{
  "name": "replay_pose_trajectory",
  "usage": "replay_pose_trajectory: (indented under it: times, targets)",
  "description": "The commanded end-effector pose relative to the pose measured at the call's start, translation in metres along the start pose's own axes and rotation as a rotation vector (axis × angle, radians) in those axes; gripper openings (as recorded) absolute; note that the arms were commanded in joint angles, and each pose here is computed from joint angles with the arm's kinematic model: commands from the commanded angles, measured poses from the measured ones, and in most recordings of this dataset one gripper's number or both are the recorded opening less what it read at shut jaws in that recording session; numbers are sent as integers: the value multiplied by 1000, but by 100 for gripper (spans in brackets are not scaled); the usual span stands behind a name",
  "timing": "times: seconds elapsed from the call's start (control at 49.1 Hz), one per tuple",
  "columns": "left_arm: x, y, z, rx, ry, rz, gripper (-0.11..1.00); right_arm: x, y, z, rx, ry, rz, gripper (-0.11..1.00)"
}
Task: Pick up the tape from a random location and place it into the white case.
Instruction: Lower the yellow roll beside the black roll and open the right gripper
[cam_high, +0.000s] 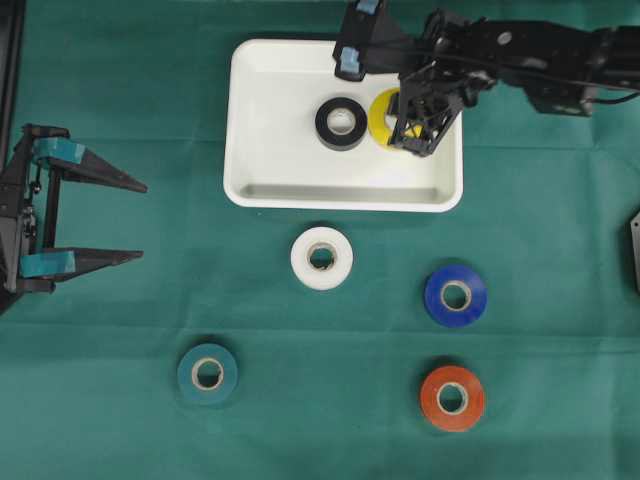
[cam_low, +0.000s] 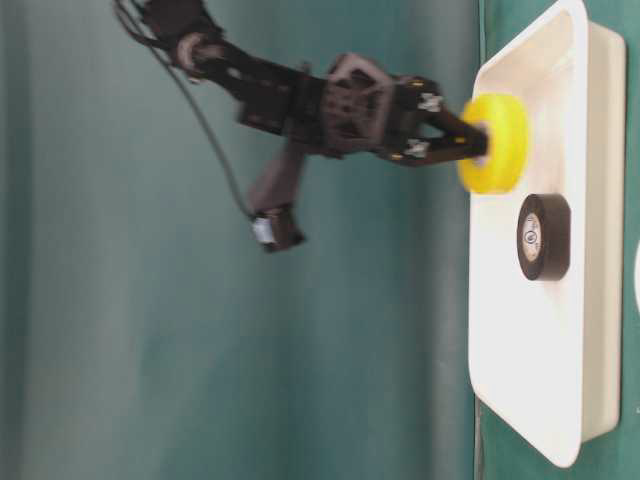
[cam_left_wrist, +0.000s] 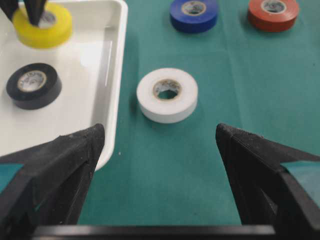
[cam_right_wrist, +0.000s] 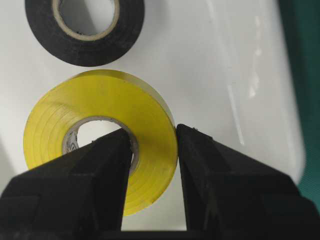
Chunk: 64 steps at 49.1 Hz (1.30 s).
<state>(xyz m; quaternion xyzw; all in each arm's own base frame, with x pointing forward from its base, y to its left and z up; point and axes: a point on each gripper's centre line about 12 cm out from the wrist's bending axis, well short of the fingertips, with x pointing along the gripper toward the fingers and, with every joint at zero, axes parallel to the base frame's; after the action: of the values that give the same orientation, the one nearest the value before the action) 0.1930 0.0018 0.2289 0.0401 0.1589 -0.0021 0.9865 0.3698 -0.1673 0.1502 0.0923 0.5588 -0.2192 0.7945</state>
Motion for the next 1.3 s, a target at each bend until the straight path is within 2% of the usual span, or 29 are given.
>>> replay_pose_trajectory:
  times: [0.0, 0.305, 1.14, 1.18, 1.282]
  targets:
    - [1, 0, 5, -3, -12, 1, 97, 1, 1, 4, 1, -18, 5, 30]
    - [1, 0, 5, -1, -12, 0, 97, 20, 3, -2, -4, 10, 7, 30]
    - [1, 0, 5, -3, -12, 0, 97, 19, 3, -1, -4, 7, 7, 30]
    - [1, 0, 6, -3, -14, 0, 97, 18, 3, -1, -7, 8, 5, 39]
    - [1, 0, 5, -3, -12, 0, 97, 15, 1, 0, -21, 5, -9, 69]
